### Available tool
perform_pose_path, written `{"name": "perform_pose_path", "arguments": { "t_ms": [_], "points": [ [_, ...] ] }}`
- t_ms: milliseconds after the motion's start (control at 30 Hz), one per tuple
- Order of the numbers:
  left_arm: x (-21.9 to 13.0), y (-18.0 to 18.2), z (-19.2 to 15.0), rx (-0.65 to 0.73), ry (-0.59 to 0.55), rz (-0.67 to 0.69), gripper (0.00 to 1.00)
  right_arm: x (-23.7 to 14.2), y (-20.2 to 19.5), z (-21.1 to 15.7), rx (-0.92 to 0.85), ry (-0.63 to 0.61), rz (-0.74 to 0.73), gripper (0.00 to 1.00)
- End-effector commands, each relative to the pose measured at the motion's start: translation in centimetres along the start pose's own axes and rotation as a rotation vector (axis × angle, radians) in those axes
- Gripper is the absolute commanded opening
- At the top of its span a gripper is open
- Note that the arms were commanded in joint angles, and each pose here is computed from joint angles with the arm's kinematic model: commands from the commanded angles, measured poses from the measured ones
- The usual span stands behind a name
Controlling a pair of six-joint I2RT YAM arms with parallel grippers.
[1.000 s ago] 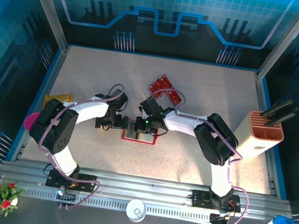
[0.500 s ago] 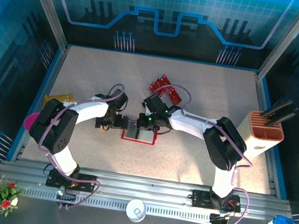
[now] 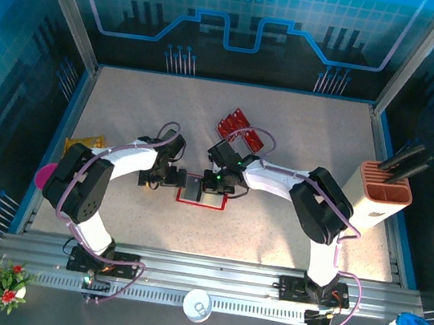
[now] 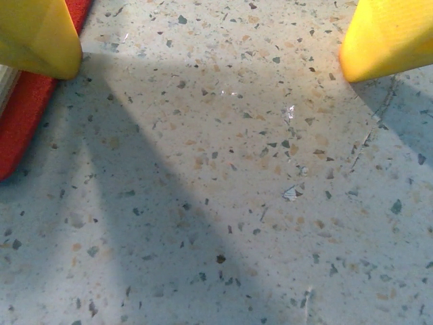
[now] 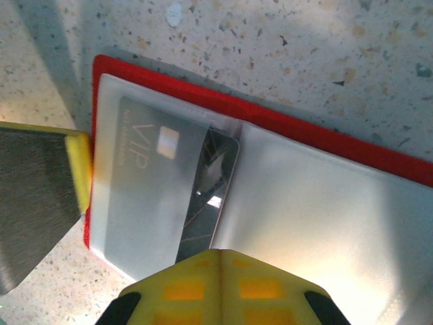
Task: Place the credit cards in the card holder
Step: Insert the credit card into the card slot.
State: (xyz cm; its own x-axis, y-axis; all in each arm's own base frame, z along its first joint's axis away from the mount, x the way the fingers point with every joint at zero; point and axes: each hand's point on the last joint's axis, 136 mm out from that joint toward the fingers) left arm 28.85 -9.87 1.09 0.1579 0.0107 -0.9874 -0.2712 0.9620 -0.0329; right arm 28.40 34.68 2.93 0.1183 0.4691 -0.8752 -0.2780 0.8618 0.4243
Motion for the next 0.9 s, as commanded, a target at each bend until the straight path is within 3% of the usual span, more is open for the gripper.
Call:
{"name": "perform_pose_path", "arguments": {
  "t_ms": [0,467,867],
  "points": [
    [1.1,0.6,-1.0,0.003,0.049,0.013,0.99,0.8,0.4,0.3,-0.011,0.024,-0.009,0.01],
    [1.0,0.5,-1.0,0.003,0.048,0.011,0.99,2.3,2.3,0.1,-0.041,0.065,0.024,0.00],
    [-0.9,0.0,0.1,-0.015,0.021,-0.005,0.99,-1.9,1.7,0.7,-0.035,-0.024,0.014,0.00]
  ]
}}
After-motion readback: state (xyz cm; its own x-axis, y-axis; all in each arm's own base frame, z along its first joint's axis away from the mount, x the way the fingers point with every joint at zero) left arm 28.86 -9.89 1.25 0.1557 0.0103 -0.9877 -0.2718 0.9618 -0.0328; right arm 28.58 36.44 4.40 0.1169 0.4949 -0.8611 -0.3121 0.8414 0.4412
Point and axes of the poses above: each hand's point on the last joint's axis, 136 mm out from that joint toward the fingers, its own x axis out along the fingers, its own y axis along the line the jaws close on, z = x × y, and after that the axes turned 6 degrees about -x, right-handed
